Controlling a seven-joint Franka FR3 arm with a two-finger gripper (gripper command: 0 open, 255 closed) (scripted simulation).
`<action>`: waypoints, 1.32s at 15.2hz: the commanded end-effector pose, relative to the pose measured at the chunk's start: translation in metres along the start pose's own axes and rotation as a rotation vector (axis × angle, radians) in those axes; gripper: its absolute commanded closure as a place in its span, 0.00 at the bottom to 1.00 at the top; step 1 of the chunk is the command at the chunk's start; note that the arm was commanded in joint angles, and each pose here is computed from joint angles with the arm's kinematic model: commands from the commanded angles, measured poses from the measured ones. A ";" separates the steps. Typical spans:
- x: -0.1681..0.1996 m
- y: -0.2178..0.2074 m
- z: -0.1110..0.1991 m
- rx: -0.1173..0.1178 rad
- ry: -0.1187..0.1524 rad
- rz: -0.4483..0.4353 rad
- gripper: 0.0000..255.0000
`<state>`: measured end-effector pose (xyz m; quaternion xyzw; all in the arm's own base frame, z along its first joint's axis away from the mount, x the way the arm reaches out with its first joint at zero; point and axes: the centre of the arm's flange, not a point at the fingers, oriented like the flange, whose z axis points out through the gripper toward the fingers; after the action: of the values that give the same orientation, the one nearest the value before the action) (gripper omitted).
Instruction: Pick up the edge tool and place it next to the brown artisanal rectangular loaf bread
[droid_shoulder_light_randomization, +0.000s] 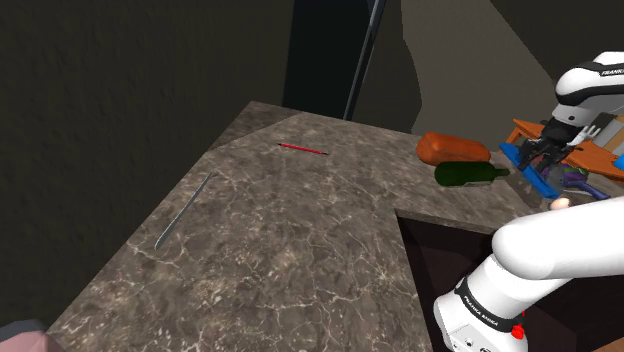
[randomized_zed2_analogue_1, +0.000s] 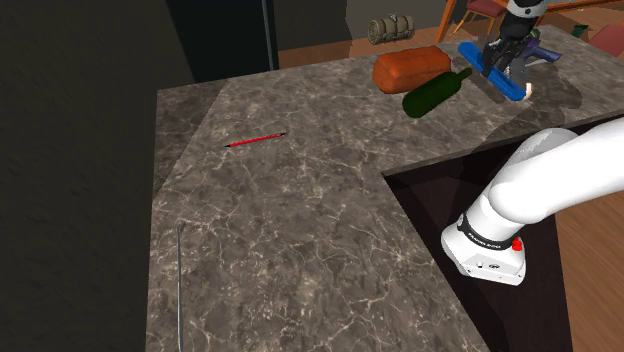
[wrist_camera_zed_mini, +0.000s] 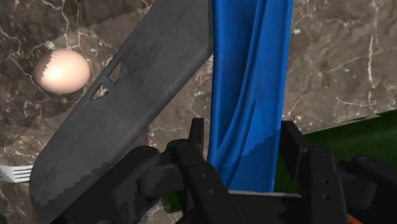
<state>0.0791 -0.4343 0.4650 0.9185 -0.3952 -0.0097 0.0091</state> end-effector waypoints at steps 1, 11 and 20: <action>0.000 -0.001 0.010 0.000 0.001 0.000 1.00; 0.001 -0.003 0.063 0.000 0.001 0.000 1.00; 0.002 -0.004 0.111 0.000 0.001 0.000 1.00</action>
<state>0.0803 -0.4357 0.3622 0.9182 -0.3960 -0.0066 0.0117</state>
